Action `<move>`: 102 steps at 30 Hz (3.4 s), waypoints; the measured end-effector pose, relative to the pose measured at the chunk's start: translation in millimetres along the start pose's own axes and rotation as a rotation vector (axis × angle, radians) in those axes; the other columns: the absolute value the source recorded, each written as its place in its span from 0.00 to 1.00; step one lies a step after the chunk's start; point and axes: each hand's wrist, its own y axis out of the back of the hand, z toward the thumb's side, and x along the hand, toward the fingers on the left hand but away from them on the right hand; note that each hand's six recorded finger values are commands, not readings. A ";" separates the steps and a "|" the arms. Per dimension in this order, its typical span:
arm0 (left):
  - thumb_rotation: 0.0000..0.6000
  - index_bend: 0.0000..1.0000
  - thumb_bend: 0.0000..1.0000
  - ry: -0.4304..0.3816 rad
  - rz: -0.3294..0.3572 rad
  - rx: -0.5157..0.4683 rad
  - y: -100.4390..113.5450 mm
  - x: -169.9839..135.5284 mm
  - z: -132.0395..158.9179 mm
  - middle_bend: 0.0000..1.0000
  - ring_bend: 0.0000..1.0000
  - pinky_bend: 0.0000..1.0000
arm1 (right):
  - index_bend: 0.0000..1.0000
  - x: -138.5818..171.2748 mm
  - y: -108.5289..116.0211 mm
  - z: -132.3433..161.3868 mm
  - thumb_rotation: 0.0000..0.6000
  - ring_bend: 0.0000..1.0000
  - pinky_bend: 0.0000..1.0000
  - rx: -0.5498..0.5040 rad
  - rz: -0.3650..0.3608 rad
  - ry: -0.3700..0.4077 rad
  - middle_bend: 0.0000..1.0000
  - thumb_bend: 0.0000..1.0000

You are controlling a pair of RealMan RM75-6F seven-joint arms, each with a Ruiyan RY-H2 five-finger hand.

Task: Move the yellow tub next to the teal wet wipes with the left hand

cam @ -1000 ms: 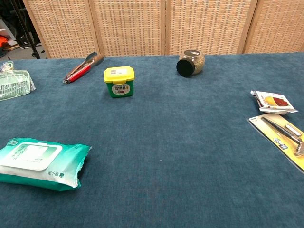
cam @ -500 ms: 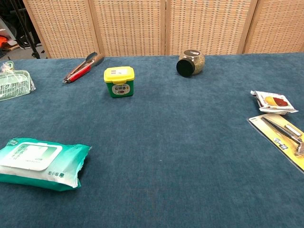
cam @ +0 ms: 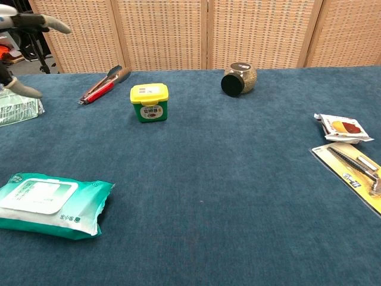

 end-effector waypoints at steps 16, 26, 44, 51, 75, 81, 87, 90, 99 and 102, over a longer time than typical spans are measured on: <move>1.00 0.00 0.00 0.072 -0.074 0.064 -37.5 124.5 62.6 0.00 0.00 0.00 | 0.00 -13.6 7.8 -31.8 1.00 0.00 0.00 -0.027 -0.017 -0.111 0.00 0.00; 1.00 0.00 0.00 0.156 -0.133 0.094 -67.1 169.6 71.5 0.00 0.00 0.00 | 0.00 -20.7 7.5 -43.1 1.00 0.00 0.00 -0.018 -0.021 -0.153 0.00 0.00; 1.00 0.42 0.11 0.205 -0.096 0.089 -91.0 188.0 76.5 0.47 0.49 0.55 | 0.00 -25.5 1.0 -46.7 1.00 0.00 0.00 -0.021 -0.006 -0.169 0.00 0.00; 1.00 0.43 0.12 0.187 -0.083 0.069 -83.7 179.9 72.6 0.48 0.49 0.55 | 0.00 -25.5 -0.4 -44.9 1.00 0.00 0.00 -0.022 -0.004 -0.162 0.00 0.00; 1.00 0.43 0.09 0.029 -0.097 0.136 -23.8 1.6 -62.3 0.48 0.49 0.55 | 0.00 -14.4 -10.2 -15.9 1.00 0.00 0.00 0.014 0.018 -0.074 0.00 0.00; 1.00 0.43 0.09 0.040 -0.151 0.111 -42.8 -38.6 -103.9 0.48 0.49 0.55 | 0.00 -13.7 -14.4 -8.0 1.00 0.00 0.00 0.022 0.027 -0.055 0.00 0.00; 1.00 0.43 0.09 0.062 -0.207 0.114 -65.0 -69.1 -141.3 0.48 0.49 0.55 | 0.00 -14.3 -14.4 -6.7 1.00 0.00 0.00 0.017 0.026 -0.053 0.00 0.00; 1.00 0.33 0.06 0.062 -0.218 0.136 -76.4 -74.1 -150.0 0.26 0.29 0.43 | 0.00 -14.7 -13.4 -8.0 1.00 0.00 0.00 0.012 0.026 -0.057 0.00 0.00; 1.00 0.00 0.00 0.066 -0.242 0.116 -84.5 -87.4 -148.4 0.00 0.00 0.03 | 0.00 -13.6 -10.9 -7.8 1.00 0.00 0.00 0.003 0.021 -0.054 0.00 0.00; 1.00 0.00 0.00 0.075 -0.216 0.087 -77.1 -99.6 -149.2 0.00 0.00 0.03 | 0.00 -13.2 -10.4 -7.1 1.00 0.00 0.00 0.000 0.021 -0.050 0.00 0.00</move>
